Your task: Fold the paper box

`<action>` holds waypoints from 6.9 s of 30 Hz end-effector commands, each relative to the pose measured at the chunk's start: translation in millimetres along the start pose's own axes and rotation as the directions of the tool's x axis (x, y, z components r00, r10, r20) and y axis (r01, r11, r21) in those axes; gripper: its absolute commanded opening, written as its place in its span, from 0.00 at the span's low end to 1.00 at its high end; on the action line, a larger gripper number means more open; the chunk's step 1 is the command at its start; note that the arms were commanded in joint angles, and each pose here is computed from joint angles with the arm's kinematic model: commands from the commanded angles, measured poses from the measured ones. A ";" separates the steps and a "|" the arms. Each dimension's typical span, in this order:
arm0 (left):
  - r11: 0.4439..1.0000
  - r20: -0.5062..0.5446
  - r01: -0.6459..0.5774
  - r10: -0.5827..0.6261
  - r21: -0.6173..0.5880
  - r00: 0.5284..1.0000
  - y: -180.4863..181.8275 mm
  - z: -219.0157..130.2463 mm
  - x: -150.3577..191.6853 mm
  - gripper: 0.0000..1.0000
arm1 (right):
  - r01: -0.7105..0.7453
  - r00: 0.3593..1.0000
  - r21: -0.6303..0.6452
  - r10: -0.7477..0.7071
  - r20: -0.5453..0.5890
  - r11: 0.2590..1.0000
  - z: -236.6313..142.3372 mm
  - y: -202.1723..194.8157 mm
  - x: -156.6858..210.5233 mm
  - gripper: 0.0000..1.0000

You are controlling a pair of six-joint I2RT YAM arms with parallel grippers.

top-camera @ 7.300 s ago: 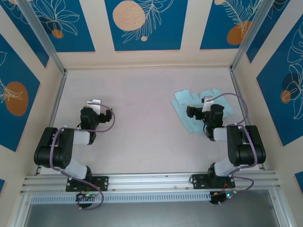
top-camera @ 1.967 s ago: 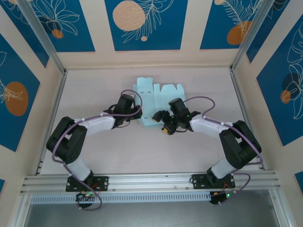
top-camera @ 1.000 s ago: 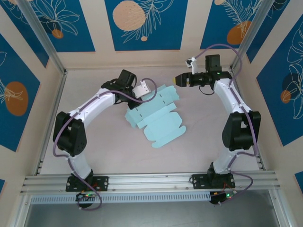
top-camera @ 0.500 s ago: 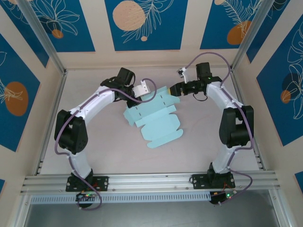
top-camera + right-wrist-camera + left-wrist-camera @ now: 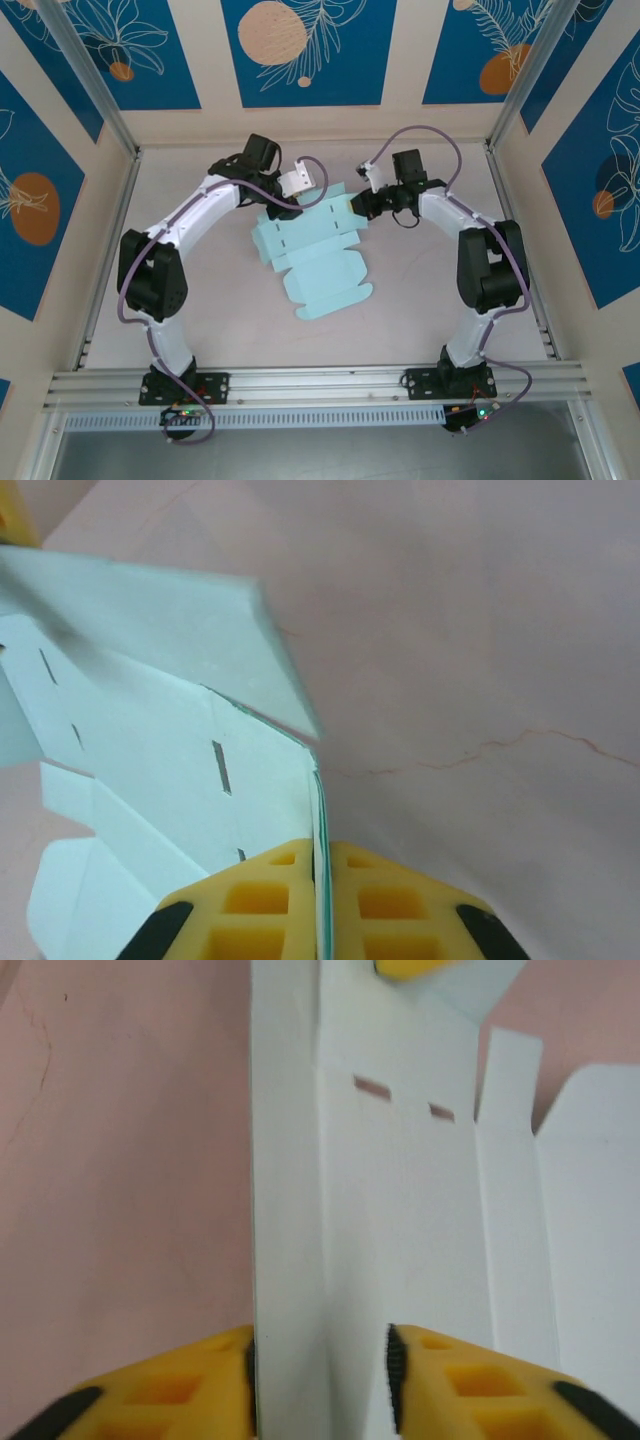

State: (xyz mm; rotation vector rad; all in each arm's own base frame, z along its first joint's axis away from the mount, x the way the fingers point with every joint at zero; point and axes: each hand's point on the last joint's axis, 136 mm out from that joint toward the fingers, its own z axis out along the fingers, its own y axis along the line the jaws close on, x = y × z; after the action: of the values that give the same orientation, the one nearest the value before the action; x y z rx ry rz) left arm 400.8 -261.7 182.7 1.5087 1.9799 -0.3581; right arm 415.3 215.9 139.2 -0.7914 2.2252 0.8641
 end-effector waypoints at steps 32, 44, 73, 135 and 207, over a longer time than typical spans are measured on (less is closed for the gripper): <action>0.974 0.023 -0.184 0.189 -0.131 0.982 59.8 2.0 -33.2 0.20 | 0.255 0.931 0.171 -0.289 0.223 0.952 -20.2 16.2 -63.2 0.07; 0.958 0.038 -0.189 0.202 -0.216 0.979 71.8 0.3 -36.9 0.00 | 0.212 0.944 0.194 -0.252 0.212 0.958 -17.4 7.5 -62.0 0.07; 0.974 0.475 -0.217 0.219 -0.060 0.853 33.7 -66.7 -23.9 0.32 | 0.229 0.939 0.196 -0.269 0.213 0.954 -24.1 13.5 -46.9 0.02; 0.732 0.003 -0.423 0.501 -0.534 0.865 49.8 38.0 -6.3 0.00 | -0.034 0.978 0.228 -0.014 0.206 0.973 -30.9 -4.2 -35.2 0.44; 0.540 -0.144 -0.481 0.549 -0.691 0.824 58.8 43.0 -8.8 0.00 | -0.854 0.512 -0.135 0.858 -0.044 0.502 20.6 -41.3 -49.0 0.30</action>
State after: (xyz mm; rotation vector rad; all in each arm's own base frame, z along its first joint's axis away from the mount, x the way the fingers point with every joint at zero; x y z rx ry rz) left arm 468.4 -267.9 159.4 1.4270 1.2569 0.5341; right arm 489.8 217.9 168.3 0.3996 2.4508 1.4773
